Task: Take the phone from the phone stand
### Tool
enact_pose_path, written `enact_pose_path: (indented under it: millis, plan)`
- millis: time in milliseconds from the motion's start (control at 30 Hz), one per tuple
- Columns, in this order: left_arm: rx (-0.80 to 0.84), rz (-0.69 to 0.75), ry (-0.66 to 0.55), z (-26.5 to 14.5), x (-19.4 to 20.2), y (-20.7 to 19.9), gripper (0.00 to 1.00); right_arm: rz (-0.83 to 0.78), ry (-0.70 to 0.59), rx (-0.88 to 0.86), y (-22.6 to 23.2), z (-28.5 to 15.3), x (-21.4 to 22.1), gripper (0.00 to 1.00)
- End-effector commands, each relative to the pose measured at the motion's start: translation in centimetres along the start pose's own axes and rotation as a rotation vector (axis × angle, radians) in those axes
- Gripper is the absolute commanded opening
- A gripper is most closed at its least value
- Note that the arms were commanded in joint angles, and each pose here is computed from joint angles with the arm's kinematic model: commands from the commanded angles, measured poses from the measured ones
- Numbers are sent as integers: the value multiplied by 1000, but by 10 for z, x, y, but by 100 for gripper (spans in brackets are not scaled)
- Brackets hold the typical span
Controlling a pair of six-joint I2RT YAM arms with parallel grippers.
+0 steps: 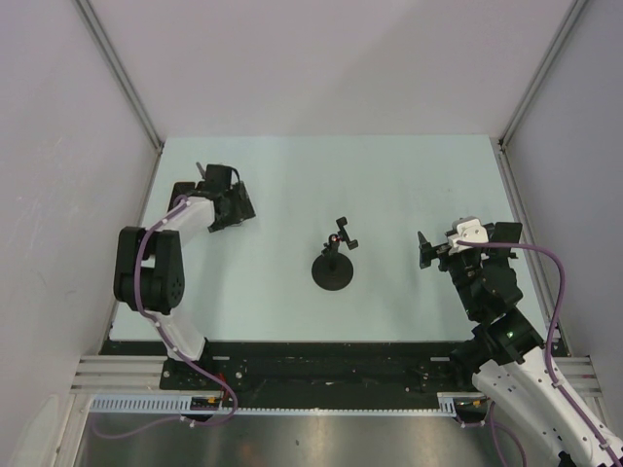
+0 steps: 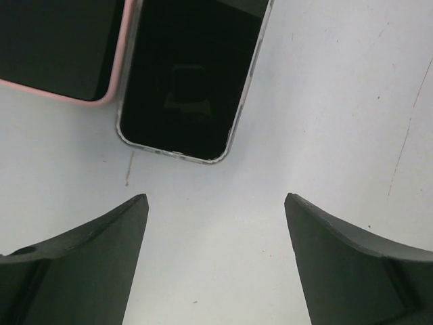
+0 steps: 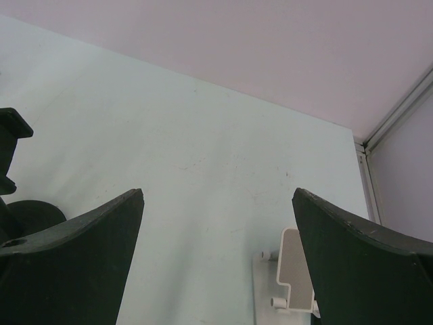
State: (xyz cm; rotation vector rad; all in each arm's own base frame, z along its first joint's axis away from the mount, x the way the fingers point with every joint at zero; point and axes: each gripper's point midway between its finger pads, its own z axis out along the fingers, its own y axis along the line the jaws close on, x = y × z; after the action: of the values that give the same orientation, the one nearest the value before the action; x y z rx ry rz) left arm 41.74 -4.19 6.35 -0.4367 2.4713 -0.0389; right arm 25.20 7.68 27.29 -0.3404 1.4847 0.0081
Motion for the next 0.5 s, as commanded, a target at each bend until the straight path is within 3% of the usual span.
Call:
enact_pose_path:
  millis: [0, 467]
  plan:
    - [79, -132, -31, -2, -5, -17, 87, 7, -44, 0, -1, -1, -10, 97]
    - [52, -153, 17, 33, 2, -14, 87, 4, -40, 7, -2, -1, -9, 97]
